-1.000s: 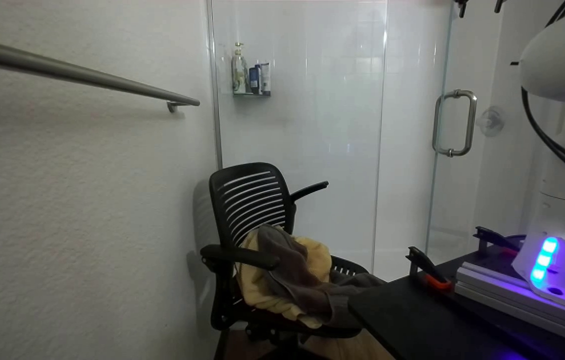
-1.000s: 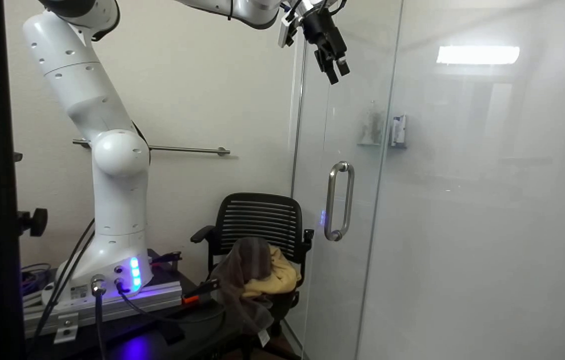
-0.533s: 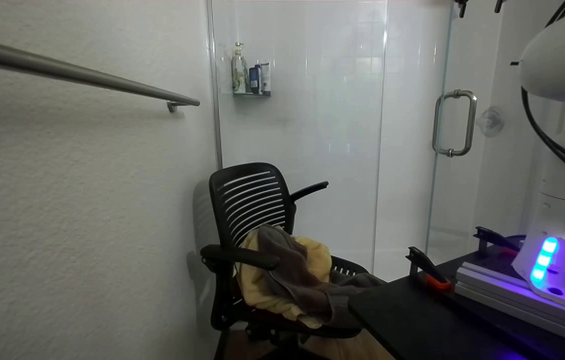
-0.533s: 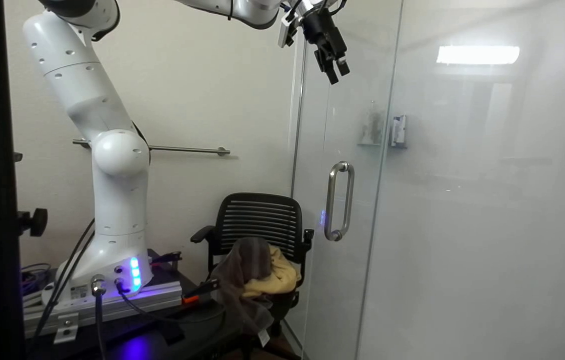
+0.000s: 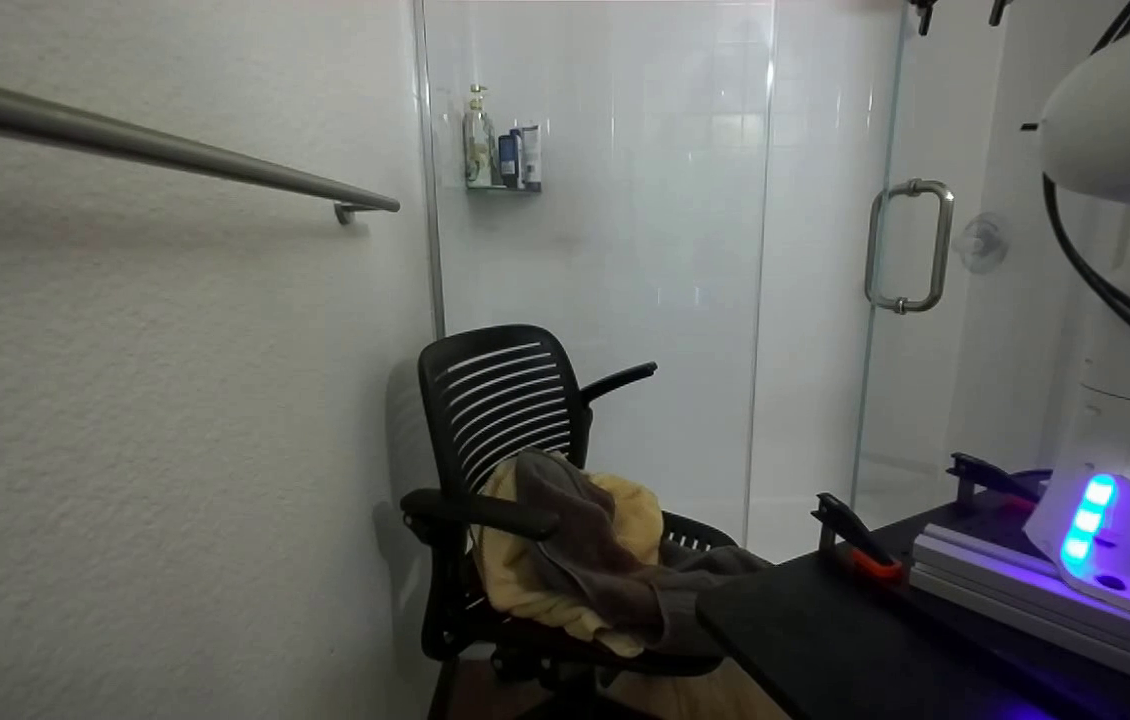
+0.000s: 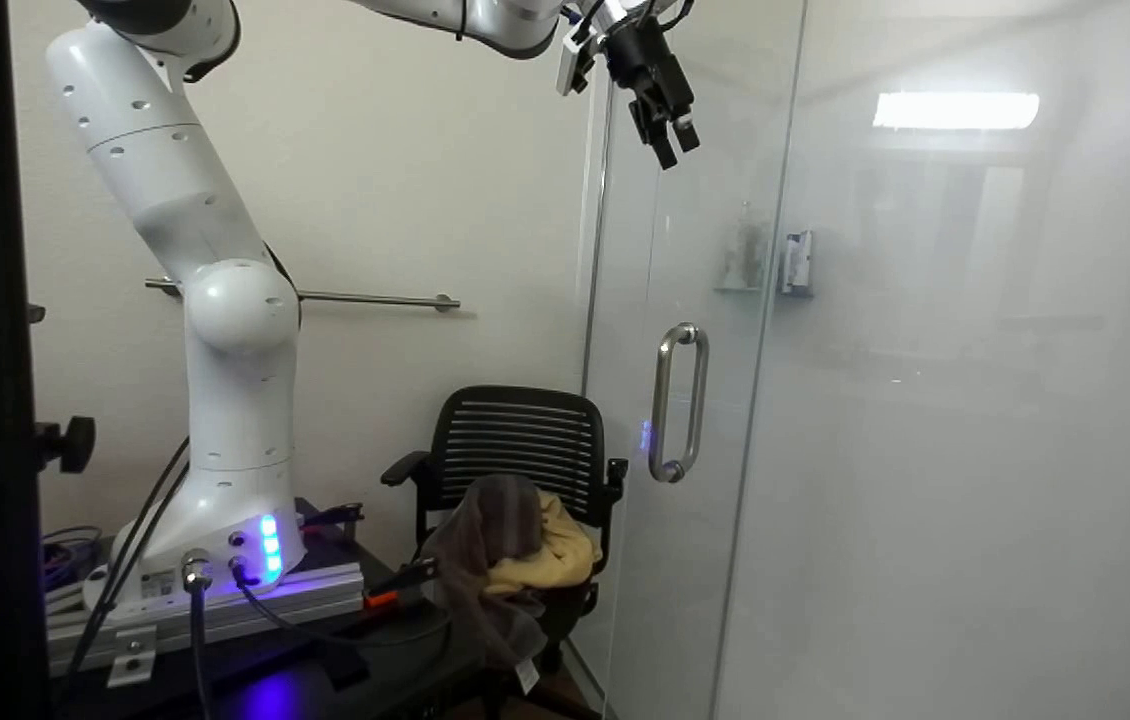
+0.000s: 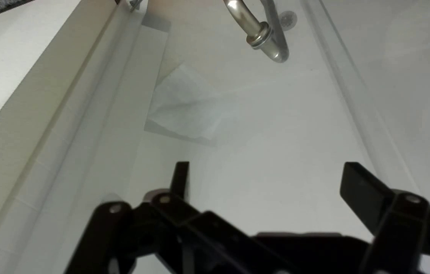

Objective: Close the door

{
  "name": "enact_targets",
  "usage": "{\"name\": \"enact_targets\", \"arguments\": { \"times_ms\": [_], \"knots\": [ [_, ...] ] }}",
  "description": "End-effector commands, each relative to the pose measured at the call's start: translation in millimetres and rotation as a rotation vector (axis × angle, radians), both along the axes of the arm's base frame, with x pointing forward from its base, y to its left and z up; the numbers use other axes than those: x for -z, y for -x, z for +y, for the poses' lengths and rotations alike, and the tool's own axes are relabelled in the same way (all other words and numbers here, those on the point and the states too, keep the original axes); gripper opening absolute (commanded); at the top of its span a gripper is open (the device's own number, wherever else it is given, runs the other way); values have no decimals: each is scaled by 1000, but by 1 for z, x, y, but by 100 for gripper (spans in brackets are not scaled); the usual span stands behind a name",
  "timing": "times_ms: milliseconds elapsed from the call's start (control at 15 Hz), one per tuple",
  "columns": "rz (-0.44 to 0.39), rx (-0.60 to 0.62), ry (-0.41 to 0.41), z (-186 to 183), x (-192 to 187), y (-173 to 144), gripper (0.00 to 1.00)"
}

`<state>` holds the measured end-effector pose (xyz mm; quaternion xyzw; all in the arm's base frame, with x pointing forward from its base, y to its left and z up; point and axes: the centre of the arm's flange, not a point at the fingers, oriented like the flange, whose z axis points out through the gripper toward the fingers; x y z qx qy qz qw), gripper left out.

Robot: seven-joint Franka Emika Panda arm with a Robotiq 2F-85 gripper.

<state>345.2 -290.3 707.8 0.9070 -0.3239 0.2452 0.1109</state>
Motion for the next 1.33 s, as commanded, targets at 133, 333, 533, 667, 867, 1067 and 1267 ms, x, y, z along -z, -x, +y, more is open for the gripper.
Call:
{"name": "enact_targets", "arguments": {
  "times_ms": [133, 333, 533, 667, 867, 1067, 1267],
  "knots": [
    [32, -94, -111, -31, 34, -59, 100],
    [16, -100, -110, -25, 49, -50, 100],
    [0, 0, 0, 0, 0, 0, 100],
    [0, 0, 0, 0, 0, 0, 100],
    [0, 0, 0, 0, 0, 0, 100],
    [11, -53, -4, 0, 2, -6, 100],
    [20, -76, -10, -4, 4, -21, 100]
  ]
}}
